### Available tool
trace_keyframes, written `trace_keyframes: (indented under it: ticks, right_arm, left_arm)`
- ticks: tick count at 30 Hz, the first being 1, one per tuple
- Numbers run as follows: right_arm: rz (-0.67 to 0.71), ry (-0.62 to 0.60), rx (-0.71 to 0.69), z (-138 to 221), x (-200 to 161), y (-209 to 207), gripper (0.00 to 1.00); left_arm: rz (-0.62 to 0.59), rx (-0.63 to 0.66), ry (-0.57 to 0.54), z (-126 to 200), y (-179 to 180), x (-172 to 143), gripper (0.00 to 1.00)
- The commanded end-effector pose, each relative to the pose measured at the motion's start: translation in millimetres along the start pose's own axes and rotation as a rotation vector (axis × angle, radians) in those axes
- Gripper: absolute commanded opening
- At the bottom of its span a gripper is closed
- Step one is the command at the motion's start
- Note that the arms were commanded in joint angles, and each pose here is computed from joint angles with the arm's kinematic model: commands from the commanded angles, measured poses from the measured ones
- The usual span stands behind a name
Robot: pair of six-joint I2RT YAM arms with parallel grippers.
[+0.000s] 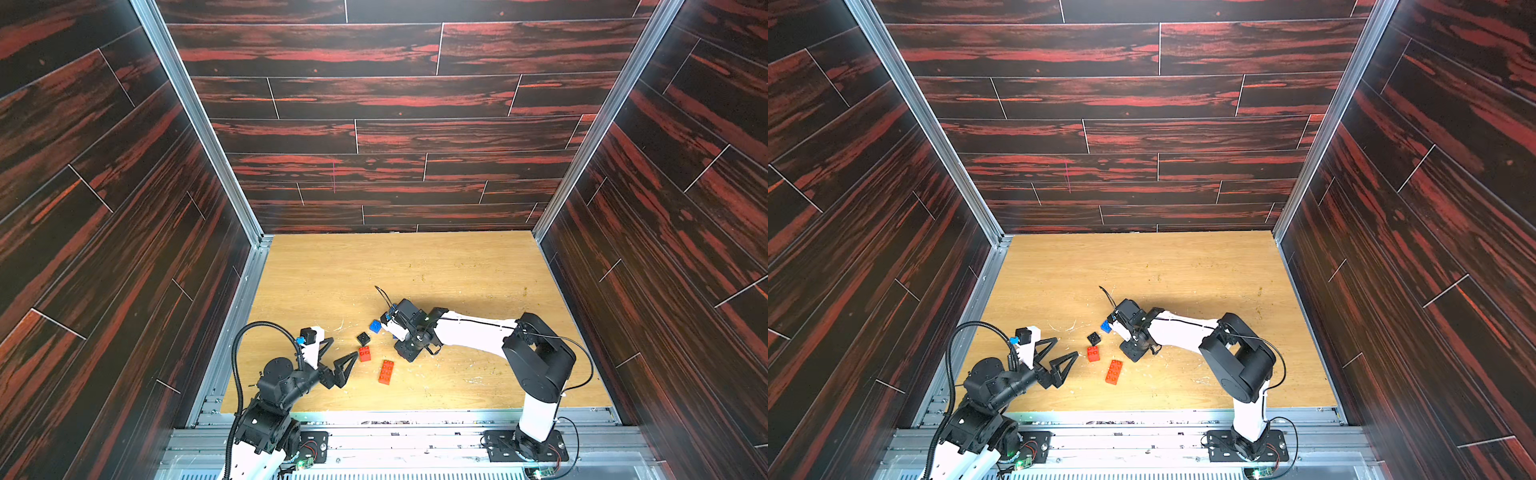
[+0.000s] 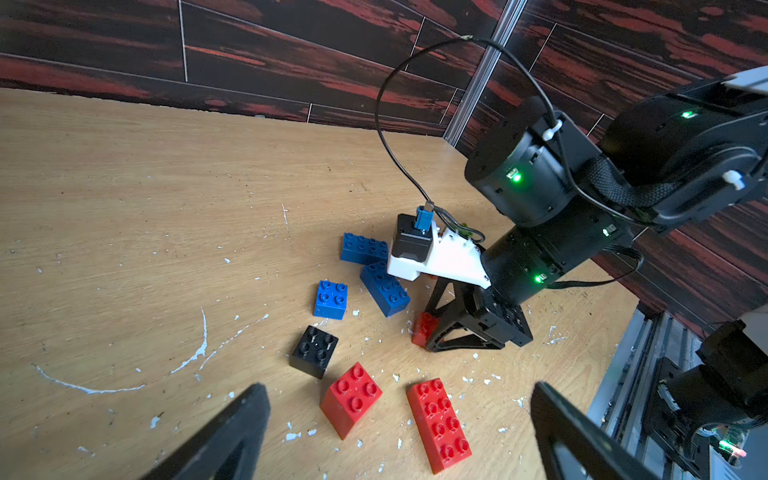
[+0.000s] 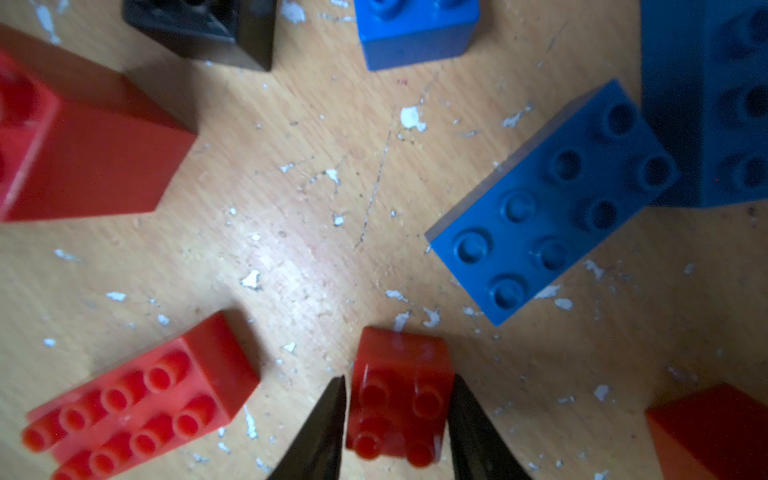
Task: Assemble the letter f with lego
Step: Pick up the lego brick from the center of the board.
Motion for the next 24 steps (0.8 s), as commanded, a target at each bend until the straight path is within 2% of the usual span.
trace_keyframes:
  ticks: [1, 11, 19, 24]
  right_arm:
    - [0.012, 0.020, 0.001, -3, 0, 2, 0.40]
    - [0.037, 0.022, -0.003, 1, -1, 2, 0.29]
    - [0.210, 0.033, 0.015, 29, -7, 3, 0.27]
    - [0.284, 0.023, 0.083, 53, -11, 5, 0.27]
  left_arm:
    - [-0.002, -0.001, 0.007, 0, 0, -3, 1.00]
    - [-0.002, -0.001, 0.007, 0, 0, -3, 1.00]
    - [-0.001, 0.000, 0.008, 0, 0, -3, 1.00]
    - [-0.001, 0.001, 0.008, 0, 0, -3, 1.00]
Point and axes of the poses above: each gripper's point midway between its finger pads, its own z axis back along the fingers, its own y axis along the line the jaws close on, x = y × z, the point moved 2 cm from there along z, back along the fingers, and after that the axes turned 1 degree about z, right-handed, at the moved point
